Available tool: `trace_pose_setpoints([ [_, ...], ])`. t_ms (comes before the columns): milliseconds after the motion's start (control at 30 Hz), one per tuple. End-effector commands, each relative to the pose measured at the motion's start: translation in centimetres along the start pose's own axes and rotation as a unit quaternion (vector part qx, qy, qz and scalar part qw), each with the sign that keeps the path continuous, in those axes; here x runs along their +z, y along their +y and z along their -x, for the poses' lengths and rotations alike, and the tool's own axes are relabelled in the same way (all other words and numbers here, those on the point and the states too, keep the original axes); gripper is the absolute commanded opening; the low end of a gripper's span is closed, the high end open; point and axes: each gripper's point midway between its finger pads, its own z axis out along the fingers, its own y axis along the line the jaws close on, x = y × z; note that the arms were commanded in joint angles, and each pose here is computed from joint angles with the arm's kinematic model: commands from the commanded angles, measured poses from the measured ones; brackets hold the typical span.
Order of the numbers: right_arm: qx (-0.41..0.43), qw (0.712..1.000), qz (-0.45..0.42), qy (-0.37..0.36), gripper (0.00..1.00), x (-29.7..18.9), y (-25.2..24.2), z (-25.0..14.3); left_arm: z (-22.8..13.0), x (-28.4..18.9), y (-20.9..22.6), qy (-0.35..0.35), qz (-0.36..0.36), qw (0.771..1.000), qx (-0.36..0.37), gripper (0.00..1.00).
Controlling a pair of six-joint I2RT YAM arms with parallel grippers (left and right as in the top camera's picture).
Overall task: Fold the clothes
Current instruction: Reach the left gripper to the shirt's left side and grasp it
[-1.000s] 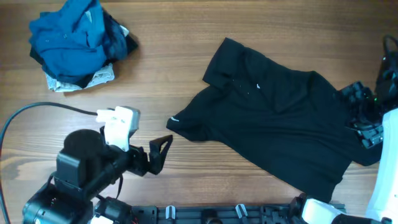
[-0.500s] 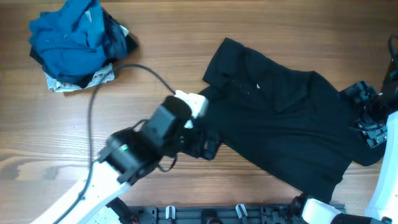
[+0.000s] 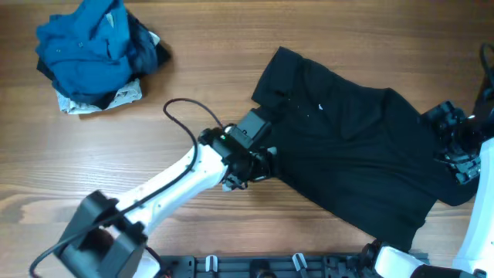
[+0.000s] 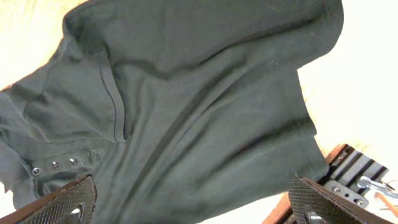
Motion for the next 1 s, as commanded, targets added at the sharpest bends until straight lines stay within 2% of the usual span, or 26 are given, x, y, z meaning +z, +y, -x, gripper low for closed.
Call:
trace_pose_setpoints([
  [0,-0.009,1.0,-0.01,0.015,1.0,0.3,-0.6,-0.7,2.8,0.7,1.0,-0.038,0.017,0.996,-0.079,1.0],
  [67,-0.02,0.999,-0.019,0.026,1.0,0.5,-1.0,-1.2,3.7,1.3,1.4,-0.04,0.019,0.995,-0.09,1.0],
  [267,-0.021,0.999,-0.028,0.038,1.0,0.7,-1.4,-1.8,5.8,2.1,1.8,-0.048,0.011,0.997,-0.061,0.99],
  [600,-0.032,0.997,-0.034,0.058,1.0,0.6,-1.9,-2.7,5.1,4.0,0.7,-0.006,-0.014,0.999,-0.038,0.77],
  [667,-0.033,0.997,-0.039,0.065,1.0,0.5,-2.1,-3.0,5.0,4.4,1.0,-0.001,-0.008,0.999,-0.04,0.65],
  [867,-0.031,0.998,-0.015,0.058,1.0,1.8,-1.0,-2.6,4.7,4.6,1.2,0.009,-0.007,0.999,-0.041,0.04],
  [933,-0.032,0.998,-0.002,0.061,0.98,3.1,-0.5,-2.7,4.8,4.6,1.3,0.009,-0.006,0.999,-0.044,0.04],
  [967,-0.032,0.997,0.007,0.066,0.88,4.9,-0.3,-2.9,5.1,4.5,1.7,0.01,-0.004,0.999,-0.051,0.04],
])
